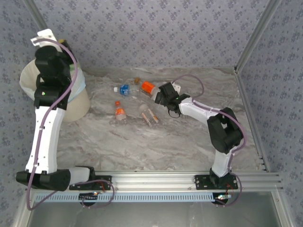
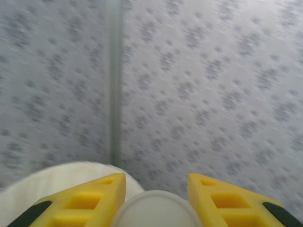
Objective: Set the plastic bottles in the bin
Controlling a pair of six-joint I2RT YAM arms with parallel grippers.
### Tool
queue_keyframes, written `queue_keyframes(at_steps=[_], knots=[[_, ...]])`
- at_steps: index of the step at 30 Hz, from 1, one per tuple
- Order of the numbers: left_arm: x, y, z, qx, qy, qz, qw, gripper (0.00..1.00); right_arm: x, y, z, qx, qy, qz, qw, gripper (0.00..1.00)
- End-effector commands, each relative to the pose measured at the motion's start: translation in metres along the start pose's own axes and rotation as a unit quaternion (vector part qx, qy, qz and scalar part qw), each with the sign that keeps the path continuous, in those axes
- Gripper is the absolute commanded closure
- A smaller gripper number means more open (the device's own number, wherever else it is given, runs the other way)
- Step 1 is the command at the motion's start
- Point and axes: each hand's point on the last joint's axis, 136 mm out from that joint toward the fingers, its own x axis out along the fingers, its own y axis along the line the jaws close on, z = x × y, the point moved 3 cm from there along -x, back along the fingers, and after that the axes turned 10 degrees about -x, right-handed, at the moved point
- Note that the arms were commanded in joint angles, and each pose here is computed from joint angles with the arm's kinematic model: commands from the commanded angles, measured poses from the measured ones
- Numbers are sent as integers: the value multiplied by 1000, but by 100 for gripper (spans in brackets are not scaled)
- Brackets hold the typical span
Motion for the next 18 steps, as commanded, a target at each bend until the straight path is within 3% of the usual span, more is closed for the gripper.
queue_keyframes(at_steps=[1, 7, 9, 11, 13, 15, 18], knots=[[22, 35, 4, 27, -8, 86, 996, 100, 14, -5, -4, 25, 13, -41, 999, 8], [54, 75, -26, -10, 40, 128, 991, 99, 25, -22, -16, 32, 8, -111, 993, 13], [62, 79, -39, -12, 62, 131, 989, 92, 28, -24, -19, 33, 7, -115, 993, 15], [66, 81, -52, -10, 84, 134, 987, 76, 33, -25, -22, 33, 9, -117, 993, 16], [68, 81, -63, -15, 102, 132, 986, 37, 39, -26, -22, 34, 12, -115, 993, 18], [70, 79, -71, -24, 119, 125, 985, 14, 44, -28, -22, 37, 14, -115, 993, 20], [69, 73, -78, -40, 137, 106, 984, 3, 51, -30, -22, 41, 14, -116, 992, 22]])
